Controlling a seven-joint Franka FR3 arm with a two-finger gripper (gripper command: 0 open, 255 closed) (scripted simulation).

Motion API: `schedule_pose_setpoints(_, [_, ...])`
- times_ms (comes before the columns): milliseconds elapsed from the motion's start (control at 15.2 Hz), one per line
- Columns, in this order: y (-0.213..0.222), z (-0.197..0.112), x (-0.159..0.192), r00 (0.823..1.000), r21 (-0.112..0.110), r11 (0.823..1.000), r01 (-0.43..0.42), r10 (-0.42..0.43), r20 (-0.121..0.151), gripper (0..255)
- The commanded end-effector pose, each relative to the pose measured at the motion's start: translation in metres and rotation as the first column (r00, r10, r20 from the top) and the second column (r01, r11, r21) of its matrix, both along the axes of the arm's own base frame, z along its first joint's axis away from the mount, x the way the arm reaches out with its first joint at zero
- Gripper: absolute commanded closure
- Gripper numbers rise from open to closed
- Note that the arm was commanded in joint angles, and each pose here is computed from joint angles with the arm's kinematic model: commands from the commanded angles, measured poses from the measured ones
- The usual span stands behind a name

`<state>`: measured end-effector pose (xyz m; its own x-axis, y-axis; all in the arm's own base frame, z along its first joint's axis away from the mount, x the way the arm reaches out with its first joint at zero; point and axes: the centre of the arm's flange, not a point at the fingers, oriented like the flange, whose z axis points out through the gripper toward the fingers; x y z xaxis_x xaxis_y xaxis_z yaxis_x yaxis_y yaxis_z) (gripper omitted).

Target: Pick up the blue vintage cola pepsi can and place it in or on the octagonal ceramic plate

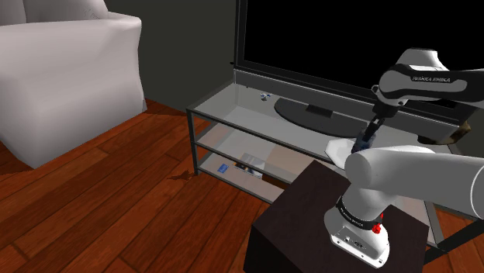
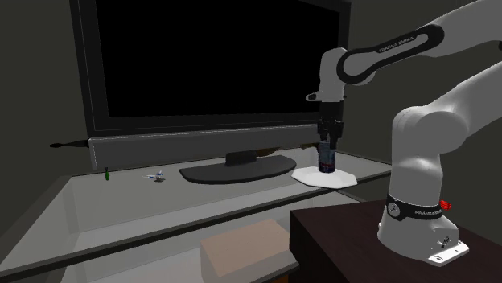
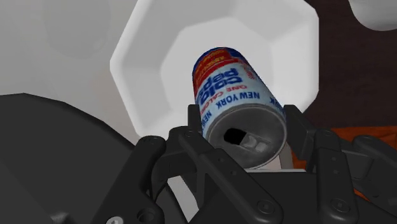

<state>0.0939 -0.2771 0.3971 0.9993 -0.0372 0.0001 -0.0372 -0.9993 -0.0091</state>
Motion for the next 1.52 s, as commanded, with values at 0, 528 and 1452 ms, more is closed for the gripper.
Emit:
schedule_pose_setpoints(0, [0.000, -0.009, 0.000, 1.000, -0.001, 1.000, 0.000, 0.000, 0.001, 255])
schedule_pose_setpoints(528, [0.000, -0.034, 0.000, 1.000, -0.001, 1.000, 0.000, 0.000, 0.001, 255])
schedule_pose_setpoints(1452, [0.000, 0.005, 0.000, 1.000, -0.001, 1.000, 0.000, 0.000, 0.001, 0])
